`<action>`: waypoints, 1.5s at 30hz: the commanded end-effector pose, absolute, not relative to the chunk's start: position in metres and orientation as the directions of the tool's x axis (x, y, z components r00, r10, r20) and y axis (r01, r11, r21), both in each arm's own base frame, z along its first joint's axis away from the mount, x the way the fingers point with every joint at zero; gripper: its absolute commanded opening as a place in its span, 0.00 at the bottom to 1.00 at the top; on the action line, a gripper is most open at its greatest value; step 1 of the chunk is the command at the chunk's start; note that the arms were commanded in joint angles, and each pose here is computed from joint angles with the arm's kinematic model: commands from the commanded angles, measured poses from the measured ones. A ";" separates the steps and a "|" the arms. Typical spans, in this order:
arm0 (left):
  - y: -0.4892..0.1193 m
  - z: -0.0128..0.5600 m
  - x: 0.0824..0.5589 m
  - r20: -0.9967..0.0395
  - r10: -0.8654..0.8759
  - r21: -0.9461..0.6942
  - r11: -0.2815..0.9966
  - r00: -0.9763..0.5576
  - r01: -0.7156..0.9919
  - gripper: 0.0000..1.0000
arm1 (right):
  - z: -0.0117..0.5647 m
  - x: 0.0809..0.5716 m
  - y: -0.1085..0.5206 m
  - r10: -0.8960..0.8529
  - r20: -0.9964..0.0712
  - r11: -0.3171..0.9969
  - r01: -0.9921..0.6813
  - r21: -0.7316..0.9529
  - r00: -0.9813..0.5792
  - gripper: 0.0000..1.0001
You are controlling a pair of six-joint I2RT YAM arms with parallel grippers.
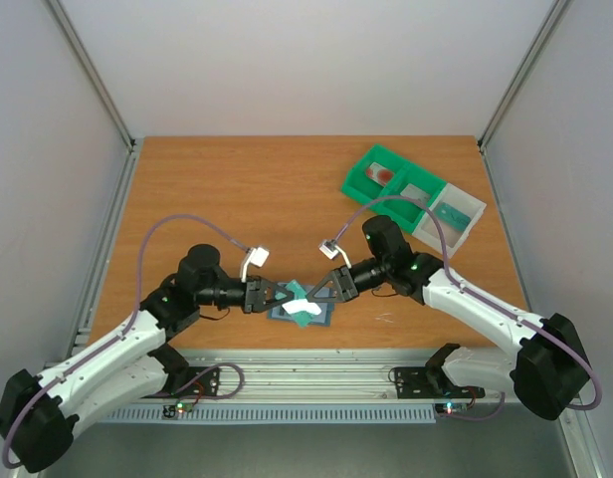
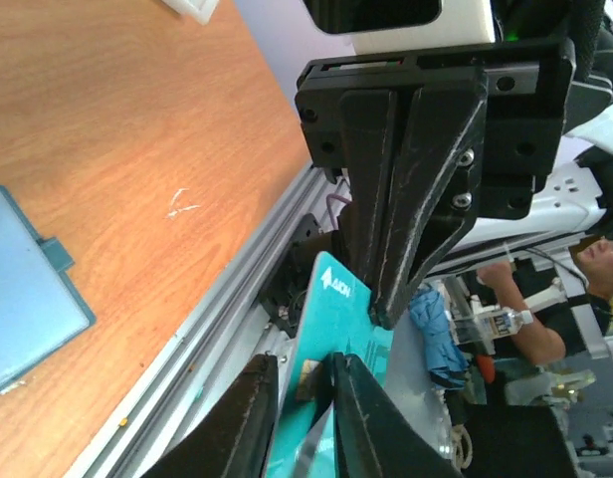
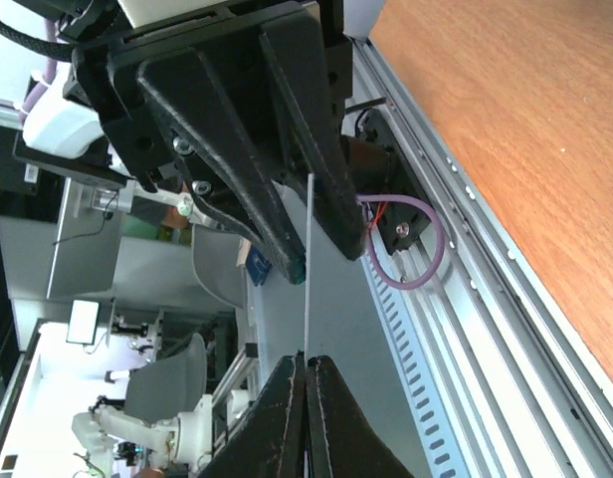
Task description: Take the credit cards out of the card holder
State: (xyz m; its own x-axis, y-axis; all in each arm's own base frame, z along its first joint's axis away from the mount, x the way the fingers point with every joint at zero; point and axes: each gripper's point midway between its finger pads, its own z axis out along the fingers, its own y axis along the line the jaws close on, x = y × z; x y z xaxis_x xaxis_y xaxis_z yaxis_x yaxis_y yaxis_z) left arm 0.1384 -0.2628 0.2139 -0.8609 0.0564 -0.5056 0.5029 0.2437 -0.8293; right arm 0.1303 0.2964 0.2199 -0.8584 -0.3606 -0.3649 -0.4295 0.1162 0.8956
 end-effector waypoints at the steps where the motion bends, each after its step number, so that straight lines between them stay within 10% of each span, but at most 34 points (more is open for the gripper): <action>1: -0.267 0.225 0.134 -0.542 0.088 -0.818 0.173 -0.836 0.549 0.09 | 0.230 0.126 0.297 -0.383 -0.388 0.086 -0.451 0.888 -0.838 0.01; 23: -0.258 0.249 0.184 -0.541 -0.226 -0.838 0.236 -0.810 0.493 0.00 | 0.233 0.180 0.301 -0.071 -0.360 0.265 -0.365 0.893 -0.930 0.53; 45: -0.236 0.259 0.217 -0.435 -0.498 -0.900 0.216 -0.750 0.379 0.00 | 0.257 0.205 0.305 0.132 -0.283 0.142 -0.265 0.954 -0.950 0.28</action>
State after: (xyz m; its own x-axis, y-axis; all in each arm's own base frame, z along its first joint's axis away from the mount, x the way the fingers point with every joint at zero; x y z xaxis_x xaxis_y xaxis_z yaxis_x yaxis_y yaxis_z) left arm 0.2112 -0.2427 0.2481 -0.7924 -0.4359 -0.4268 0.3532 0.2426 -0.9035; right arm 0.2039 0.3048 0.2491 -0.9559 0.1109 -0.2719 -0.2508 0.1733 0.9524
